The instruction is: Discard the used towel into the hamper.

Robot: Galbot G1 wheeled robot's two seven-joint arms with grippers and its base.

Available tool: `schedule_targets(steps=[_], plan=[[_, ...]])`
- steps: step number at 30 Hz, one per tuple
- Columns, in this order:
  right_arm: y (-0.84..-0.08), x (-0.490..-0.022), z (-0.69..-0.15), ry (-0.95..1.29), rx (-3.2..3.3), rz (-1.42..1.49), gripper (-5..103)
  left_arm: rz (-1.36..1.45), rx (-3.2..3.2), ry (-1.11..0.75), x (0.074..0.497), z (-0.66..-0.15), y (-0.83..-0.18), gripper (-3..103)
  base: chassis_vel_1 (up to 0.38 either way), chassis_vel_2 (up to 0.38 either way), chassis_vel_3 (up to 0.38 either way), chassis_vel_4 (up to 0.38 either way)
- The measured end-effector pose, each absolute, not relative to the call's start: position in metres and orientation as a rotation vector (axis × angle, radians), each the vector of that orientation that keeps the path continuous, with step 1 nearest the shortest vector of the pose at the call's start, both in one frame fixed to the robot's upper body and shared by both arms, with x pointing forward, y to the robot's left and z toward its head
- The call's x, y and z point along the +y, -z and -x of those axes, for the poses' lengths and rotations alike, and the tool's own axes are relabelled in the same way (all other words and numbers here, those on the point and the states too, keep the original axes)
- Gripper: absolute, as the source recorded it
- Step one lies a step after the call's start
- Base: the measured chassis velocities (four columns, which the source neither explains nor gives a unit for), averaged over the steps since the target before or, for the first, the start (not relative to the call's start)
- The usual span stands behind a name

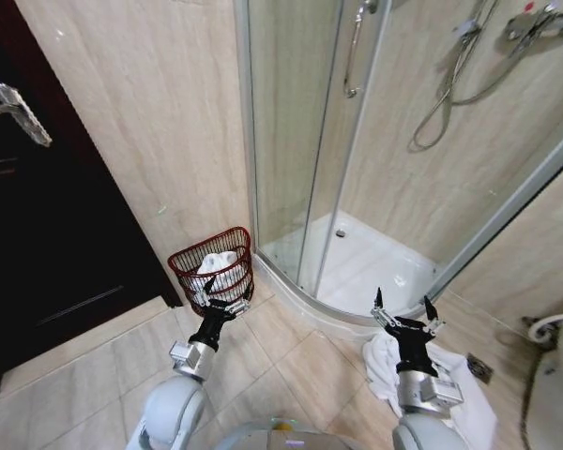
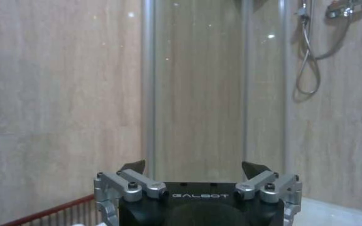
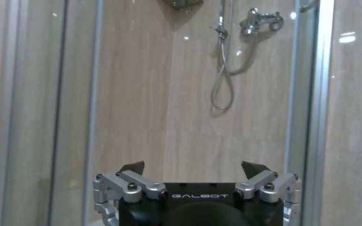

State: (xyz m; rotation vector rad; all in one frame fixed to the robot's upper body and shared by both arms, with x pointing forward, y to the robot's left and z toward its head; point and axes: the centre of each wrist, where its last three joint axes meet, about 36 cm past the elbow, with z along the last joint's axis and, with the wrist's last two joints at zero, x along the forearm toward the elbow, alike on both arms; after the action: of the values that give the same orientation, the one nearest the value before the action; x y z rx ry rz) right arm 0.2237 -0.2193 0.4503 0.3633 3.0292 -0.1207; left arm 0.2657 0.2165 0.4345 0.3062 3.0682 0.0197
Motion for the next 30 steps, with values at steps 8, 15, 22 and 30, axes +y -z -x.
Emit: schedule_targets(steps=[8,15,22,30], plan=[[-0.4501,-0.2190,-0.2243,0.116,3.029,-0.368,100,-0.313,3.066,-0.027,0.2159,-0.2684,-0.4335,100,-0.114,-0.172,0.116,0.181],[-0.4506,-0.2187,-0.2251,0.109,3.026,-0.373,100,-0.302,3.069,-0.032,0.2167,-0.2696,-0.4340,100,-0.114,-0.175,0.083,0.166],[-0.4484,-0.2183,-0.2237,0.105,3.031,-0.373,100,-0.290,3.076,-0.028,0.2170,-0.2677,-0.4328,100,-0.145,-0.208,0.063,0.131],[-0.4442,-0.2258,-0.2246,0.076,3.047,-0.397,100,-0.275,3.068,0.000,0.2126,-0.2676,-0.4329,100,-0.118,-0.158,0.032,0.060]])
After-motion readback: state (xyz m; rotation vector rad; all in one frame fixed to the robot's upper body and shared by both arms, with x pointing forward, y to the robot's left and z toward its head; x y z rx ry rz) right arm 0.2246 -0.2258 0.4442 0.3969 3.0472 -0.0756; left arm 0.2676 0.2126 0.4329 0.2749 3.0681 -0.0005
